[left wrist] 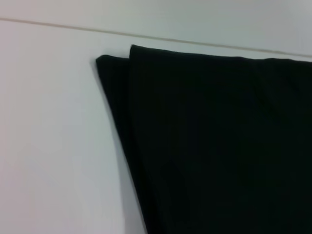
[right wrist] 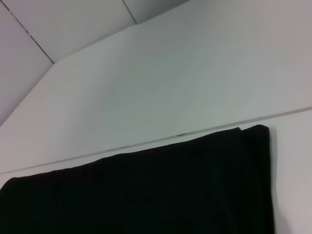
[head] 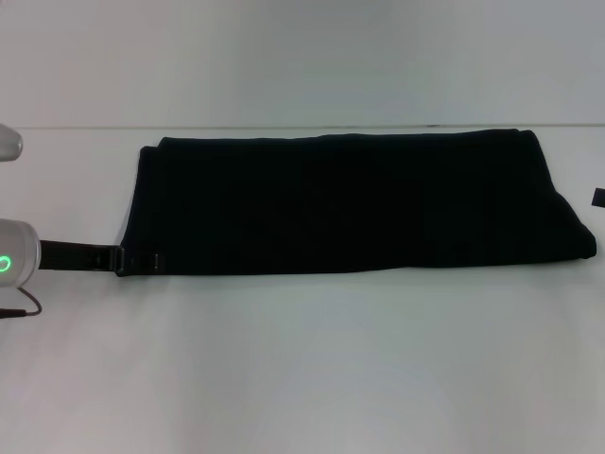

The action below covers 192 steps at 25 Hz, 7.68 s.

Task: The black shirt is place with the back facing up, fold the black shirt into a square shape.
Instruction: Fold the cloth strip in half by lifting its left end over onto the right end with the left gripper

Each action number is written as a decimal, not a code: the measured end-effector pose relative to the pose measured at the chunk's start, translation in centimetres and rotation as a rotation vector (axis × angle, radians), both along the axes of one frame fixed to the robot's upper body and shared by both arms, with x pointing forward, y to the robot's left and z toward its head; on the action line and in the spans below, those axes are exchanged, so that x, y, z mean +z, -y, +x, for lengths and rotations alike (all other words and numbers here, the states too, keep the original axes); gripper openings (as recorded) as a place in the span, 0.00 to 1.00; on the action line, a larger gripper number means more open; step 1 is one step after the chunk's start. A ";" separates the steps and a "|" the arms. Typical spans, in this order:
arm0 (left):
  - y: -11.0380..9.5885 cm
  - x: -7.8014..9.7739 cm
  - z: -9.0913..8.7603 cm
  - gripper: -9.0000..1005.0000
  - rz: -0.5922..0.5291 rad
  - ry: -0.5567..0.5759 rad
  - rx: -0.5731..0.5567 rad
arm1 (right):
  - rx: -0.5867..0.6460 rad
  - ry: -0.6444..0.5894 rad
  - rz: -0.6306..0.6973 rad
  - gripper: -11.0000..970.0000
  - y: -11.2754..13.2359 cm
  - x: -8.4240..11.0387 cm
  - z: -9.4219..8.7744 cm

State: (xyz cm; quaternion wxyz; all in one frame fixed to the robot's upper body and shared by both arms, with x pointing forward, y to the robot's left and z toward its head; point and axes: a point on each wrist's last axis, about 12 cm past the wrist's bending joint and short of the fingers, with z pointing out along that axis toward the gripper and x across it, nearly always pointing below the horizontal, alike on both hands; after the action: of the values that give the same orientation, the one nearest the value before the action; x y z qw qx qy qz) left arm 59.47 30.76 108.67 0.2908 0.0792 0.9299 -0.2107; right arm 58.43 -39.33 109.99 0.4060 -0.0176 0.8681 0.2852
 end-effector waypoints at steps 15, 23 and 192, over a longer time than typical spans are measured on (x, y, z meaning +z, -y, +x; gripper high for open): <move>-0.4 0.3 0.4 0.46 0.030 0.030 0.001 | -0.016 -0.019 -0.013 0.64 0.3 -0.2 -0.1; -0.2 0.5 0.6 0.26 0.036 0.039 -0.012 | -0.033 -0.077 -0.060 0.64 -0.4 -1.2 0.4; -2.3 -2.1 -0.8 0.87 -0.693 -0.420 0.706 | 0.393 0.318 -0.095 0.95 -8.3 6.2 5.1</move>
State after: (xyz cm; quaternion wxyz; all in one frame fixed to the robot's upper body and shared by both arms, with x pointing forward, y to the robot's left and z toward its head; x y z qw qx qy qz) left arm 58.69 33.11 106.54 0.1607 -0.3826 0.8142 -0.4061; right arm 63.51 -31.06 116.15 0.4731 -0.2495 0.7857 0.3109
